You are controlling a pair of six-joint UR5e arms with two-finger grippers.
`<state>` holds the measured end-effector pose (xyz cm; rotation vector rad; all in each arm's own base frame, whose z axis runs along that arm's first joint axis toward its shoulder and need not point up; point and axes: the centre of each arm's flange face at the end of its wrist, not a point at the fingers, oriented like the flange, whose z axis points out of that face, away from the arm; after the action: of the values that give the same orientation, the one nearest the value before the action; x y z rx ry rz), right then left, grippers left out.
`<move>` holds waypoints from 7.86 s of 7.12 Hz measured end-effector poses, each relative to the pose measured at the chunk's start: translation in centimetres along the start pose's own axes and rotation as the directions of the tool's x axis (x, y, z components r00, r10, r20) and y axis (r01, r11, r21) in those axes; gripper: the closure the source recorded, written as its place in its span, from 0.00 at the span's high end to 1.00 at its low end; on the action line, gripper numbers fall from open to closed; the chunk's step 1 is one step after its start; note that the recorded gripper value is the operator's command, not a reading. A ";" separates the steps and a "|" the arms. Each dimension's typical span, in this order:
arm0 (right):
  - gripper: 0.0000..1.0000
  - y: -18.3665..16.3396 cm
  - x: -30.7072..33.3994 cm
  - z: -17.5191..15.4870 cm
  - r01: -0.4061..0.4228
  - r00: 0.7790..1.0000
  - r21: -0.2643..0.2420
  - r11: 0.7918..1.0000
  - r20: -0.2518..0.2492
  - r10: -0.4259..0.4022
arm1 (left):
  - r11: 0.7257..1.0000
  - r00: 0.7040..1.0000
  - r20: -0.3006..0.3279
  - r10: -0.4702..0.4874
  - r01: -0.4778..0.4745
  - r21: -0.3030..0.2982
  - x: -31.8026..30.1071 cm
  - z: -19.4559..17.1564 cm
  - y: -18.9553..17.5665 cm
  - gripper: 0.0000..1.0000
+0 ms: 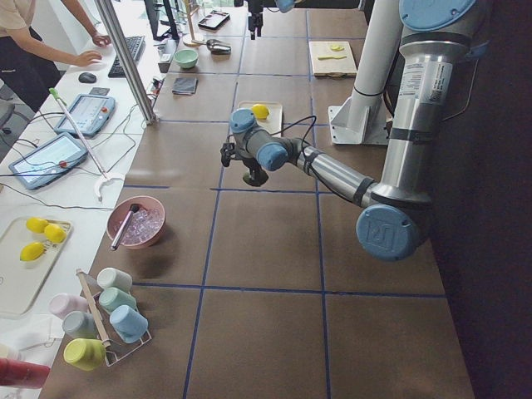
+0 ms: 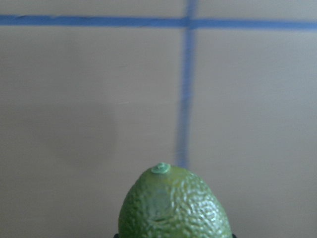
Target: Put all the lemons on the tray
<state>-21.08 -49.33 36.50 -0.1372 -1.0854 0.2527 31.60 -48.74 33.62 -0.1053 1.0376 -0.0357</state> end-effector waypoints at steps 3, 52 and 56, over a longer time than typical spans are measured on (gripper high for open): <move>1.00 0.1 0.2 0.0 0.001 1.000 0.000 1.000 0.000 -0.001 | 1.000 1.000 0.015 -0.015 0.015 -0.027 15.7 9.3 -0.6 0.06; 1.00 -6.8 31.7 -10.8 0.307 0.920 -0.003 0.952 -0.256 -0.298 | 0.957 0.911 0.301 0.281 -0.291 -0.011 -40.2 -18.9 -1.2 1.00; 1.00 -6.5 32.3 -10.7 0.332 0.907 -0.014 0.943 -0.268 -0.323 | 0.961 0.916 0.298 0.269 -0.277 -0.016 -40.8 -18.5 -0.9 1.00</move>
<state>3.57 -46.77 60.68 0.0415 -0.8176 -0.0524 -5.04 -47.71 59.34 0.0590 0.7414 0.2164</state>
